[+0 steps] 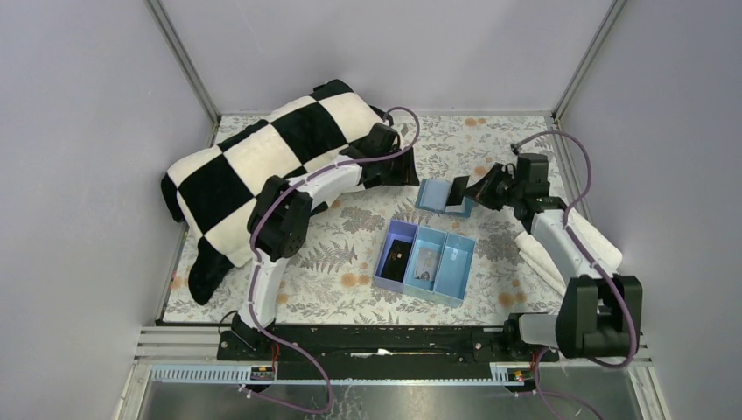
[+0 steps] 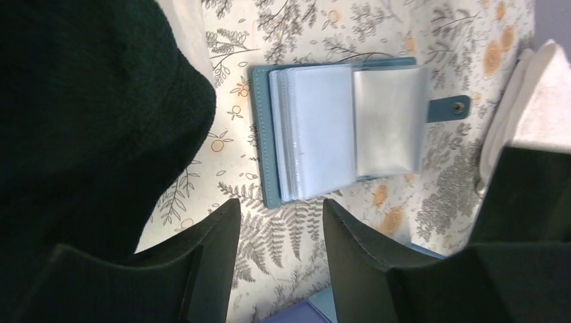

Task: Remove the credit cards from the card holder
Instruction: Remove the credit card from the card holder, then place the credit card in the storage box.

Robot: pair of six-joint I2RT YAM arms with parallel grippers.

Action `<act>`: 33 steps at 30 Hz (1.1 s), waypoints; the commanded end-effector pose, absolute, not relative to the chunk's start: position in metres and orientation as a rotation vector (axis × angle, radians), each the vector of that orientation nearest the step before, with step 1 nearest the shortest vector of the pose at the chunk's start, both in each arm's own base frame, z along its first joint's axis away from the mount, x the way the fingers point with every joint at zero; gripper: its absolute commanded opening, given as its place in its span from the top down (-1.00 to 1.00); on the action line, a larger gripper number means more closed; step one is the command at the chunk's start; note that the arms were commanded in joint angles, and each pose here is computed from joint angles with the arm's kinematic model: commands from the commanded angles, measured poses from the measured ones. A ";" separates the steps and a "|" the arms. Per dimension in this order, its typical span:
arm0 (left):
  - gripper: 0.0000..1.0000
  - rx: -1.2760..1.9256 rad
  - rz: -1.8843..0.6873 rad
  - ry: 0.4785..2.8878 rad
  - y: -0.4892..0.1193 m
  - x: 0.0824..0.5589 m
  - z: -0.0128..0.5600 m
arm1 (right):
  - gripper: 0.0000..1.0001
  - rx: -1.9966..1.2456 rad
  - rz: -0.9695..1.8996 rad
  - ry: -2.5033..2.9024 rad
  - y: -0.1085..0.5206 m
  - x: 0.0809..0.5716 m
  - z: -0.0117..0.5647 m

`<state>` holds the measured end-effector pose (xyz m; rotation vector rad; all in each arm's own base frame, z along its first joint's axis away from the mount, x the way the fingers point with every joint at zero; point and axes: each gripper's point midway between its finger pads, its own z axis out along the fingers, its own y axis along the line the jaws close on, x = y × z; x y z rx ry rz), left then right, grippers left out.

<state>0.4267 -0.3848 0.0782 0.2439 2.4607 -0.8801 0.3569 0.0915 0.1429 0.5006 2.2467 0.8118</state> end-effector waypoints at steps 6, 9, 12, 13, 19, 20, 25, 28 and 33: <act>-0.14 0.257 -0.865 2.257 -0.368 0.429 0.196 | 1.00 0.374 0.930 2.340 0.179 0.290 0.154; -0.18 0.243 -0.874 2.210 -0.361 0.422 0.223 | 1.00 0.375 0.988 2.363 0.206 0.274 0.149; -0.21 0.256 -0.919 2.155 -0.358 0.411 0.251 | 1.00 0.395 1.023 2.392 0.225 0.262 0.136; -0.22 0.253 -0.926 2.135 -0.355 0.408 0.259 | 1.00 0.394 1.036 2.389 0.230 0.261 0.134; -0.25 0.239 -0.905 2.066 -0.340 0.398 0.285 | 1.00 0.380 1.021 2.424 0.251 0.254 0.128; -0.25 0.242 -0.900 2.064 -0.339 0.397 0.285 | 1.00 0.389 1.028 2.426 0.254 0.252 0.126; -0.25 0.237 -0.893 2.087 -0.337 0.396 0.278 | 1.00 0.449 1.008 2.448 0.260 0.247 0.113; -0.25 0.237 -0.896 2.096 -0.337 0.397 0.273 | 1.00 0.424 1.023 2.451 0.267 0.249 0.110; -0.26 0.240 -0.892 2.107 -0.338 0.399 0.269 | 0.45 0.431 0.986 2.474 0.263 0.244 0.100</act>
